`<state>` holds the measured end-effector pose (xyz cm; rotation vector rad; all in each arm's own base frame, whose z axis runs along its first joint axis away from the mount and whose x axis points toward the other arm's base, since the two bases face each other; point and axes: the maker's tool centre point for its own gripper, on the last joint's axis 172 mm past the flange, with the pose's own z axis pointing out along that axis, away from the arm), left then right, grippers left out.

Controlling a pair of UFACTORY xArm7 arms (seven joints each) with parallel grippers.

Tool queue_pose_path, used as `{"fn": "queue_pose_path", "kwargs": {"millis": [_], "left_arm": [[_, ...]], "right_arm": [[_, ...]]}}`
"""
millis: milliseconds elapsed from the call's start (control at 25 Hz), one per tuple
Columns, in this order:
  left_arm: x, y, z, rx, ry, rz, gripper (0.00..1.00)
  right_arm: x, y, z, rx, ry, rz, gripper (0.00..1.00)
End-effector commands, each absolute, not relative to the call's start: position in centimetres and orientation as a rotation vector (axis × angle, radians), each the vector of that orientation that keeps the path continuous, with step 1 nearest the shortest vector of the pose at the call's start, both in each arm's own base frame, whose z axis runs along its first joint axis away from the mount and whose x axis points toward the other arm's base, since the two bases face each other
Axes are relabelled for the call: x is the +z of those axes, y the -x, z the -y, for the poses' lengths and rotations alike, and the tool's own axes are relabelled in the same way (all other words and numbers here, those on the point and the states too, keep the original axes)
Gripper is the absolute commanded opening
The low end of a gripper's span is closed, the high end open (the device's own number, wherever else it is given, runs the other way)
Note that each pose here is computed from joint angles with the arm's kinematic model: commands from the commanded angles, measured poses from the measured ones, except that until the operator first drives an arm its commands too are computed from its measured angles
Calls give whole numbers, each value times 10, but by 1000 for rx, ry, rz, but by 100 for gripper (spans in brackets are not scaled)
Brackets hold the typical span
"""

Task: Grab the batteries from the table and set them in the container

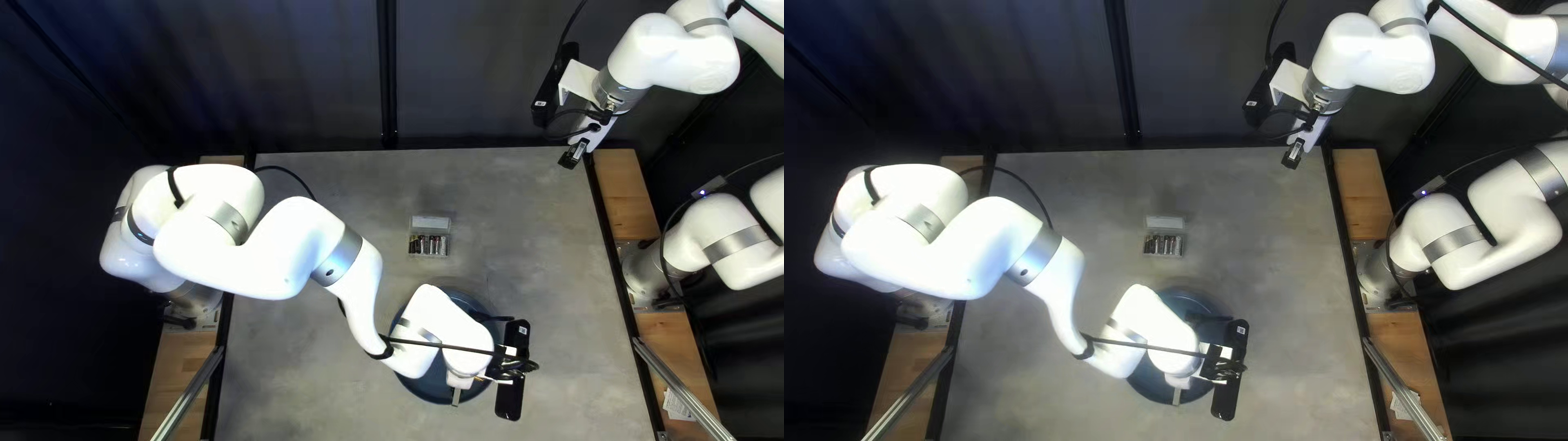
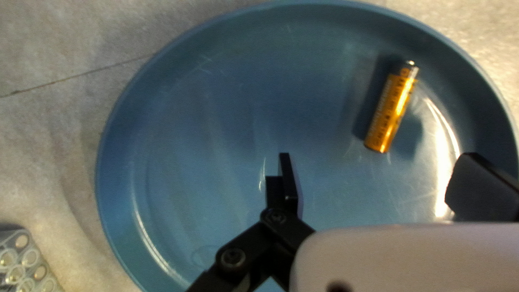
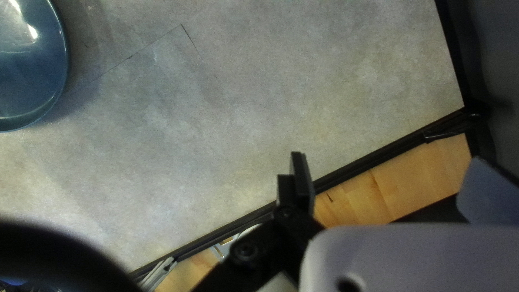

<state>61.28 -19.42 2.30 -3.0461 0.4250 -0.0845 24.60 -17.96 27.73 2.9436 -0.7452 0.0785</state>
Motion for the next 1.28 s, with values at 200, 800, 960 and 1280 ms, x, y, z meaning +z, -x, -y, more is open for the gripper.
{"fn": "queue_pose_path", "kwargs": {"millis": [200,800,960,1280], "left_arm": [[19,-614,192,-63,3045,-464,79],[35,-615,204,-119,3090,-538,0],[34,-614,203,-113,3104,-517,0],[37,-611,207,-119,3094,-537,100]], "right_arm": [[277,-246,180,78,-2944,745,100],[277,-246,180,78,-2944,745,100],[277,-246,180,78,-2944,745,100],[277,-246,180,78,-2944,745,100]]}}
